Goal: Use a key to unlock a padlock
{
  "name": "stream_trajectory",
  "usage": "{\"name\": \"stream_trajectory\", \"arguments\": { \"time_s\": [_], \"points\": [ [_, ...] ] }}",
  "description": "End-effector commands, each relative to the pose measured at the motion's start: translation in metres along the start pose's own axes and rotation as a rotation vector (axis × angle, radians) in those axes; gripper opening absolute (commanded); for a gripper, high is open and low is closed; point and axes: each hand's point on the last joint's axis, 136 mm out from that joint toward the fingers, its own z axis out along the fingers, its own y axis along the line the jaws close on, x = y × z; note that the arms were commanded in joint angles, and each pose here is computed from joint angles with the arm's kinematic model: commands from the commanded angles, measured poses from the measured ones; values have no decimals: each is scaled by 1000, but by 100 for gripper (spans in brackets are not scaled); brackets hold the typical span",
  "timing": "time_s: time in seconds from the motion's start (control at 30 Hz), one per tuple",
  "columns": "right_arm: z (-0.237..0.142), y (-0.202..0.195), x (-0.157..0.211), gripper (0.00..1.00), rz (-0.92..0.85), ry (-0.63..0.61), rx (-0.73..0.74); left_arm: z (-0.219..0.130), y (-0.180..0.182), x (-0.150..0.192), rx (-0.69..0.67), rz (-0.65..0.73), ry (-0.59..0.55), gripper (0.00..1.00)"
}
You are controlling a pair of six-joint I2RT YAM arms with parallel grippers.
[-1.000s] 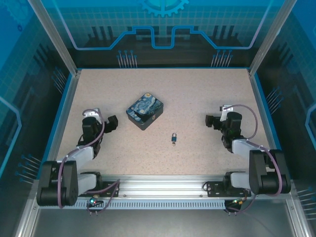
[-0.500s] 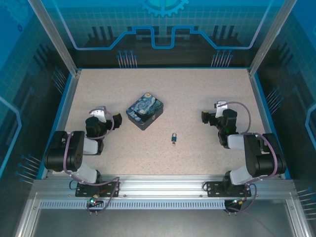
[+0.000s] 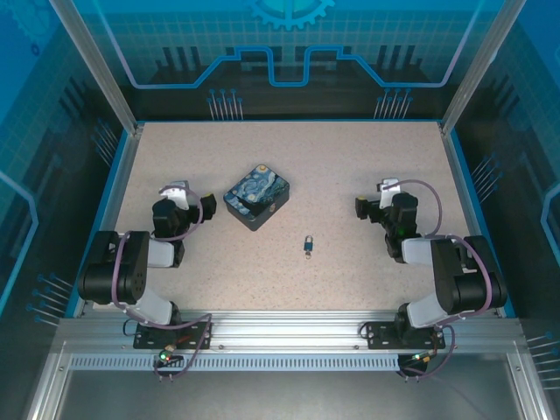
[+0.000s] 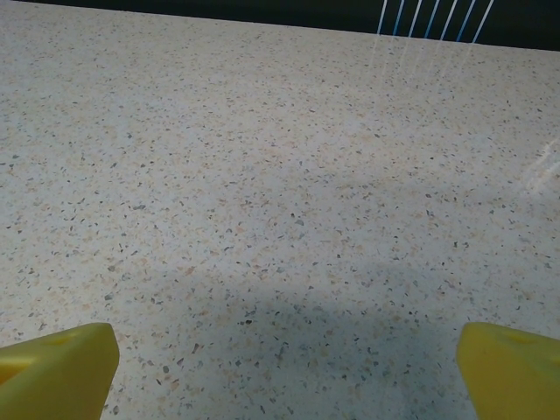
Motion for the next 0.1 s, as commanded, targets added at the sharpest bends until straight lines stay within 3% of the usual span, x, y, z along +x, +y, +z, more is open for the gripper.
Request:
{"name": "stream_trajectory", "arguments": {
  "time_s": [0.0,0.07],
  "points": [
    [3,3,-10,100,-17,-22,-14,1,-4,-6,14,35,-10,99],
    [3,3,-10,100,-16,-23,-13,1,-5,-6,18,38,-7,99]
  ]
}}
